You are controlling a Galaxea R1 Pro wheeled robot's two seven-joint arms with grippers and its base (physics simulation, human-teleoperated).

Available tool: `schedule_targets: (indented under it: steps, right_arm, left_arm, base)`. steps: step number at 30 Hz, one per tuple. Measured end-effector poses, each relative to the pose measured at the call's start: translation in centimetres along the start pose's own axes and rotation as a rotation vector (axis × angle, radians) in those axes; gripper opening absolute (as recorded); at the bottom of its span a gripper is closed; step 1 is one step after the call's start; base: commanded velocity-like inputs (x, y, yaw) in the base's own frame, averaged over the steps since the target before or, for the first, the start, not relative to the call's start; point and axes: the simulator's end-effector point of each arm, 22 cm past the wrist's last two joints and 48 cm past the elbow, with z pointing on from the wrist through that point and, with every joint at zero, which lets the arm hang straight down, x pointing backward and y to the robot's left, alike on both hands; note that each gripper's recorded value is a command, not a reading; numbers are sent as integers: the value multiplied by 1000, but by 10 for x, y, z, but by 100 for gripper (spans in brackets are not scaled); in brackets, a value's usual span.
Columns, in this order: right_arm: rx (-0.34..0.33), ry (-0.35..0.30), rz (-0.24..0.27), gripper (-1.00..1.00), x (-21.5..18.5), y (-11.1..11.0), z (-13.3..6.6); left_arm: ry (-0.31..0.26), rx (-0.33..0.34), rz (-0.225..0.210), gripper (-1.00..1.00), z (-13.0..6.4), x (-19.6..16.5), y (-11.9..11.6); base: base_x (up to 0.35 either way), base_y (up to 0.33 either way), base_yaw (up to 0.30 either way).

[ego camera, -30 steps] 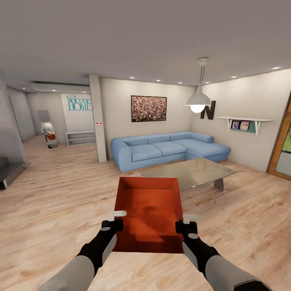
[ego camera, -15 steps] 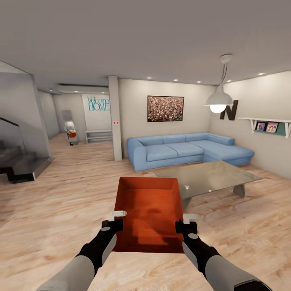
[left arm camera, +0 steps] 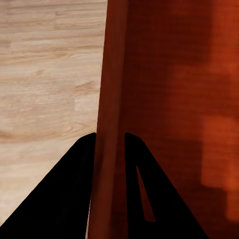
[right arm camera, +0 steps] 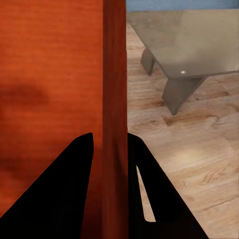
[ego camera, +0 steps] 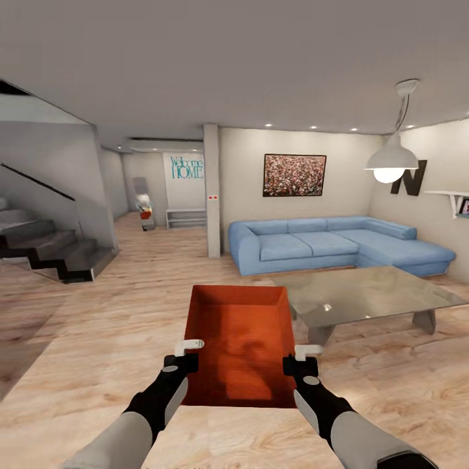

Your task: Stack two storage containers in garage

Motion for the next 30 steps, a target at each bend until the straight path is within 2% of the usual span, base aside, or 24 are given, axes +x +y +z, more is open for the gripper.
schedule_targets:
  steps: [30]
  right_arm:
    - [-1,0,5,-100,0,1,0]
  left_arm:
    - [-1,-1,6,-100,0,-2,0]
  base:
    - [0,0,269]
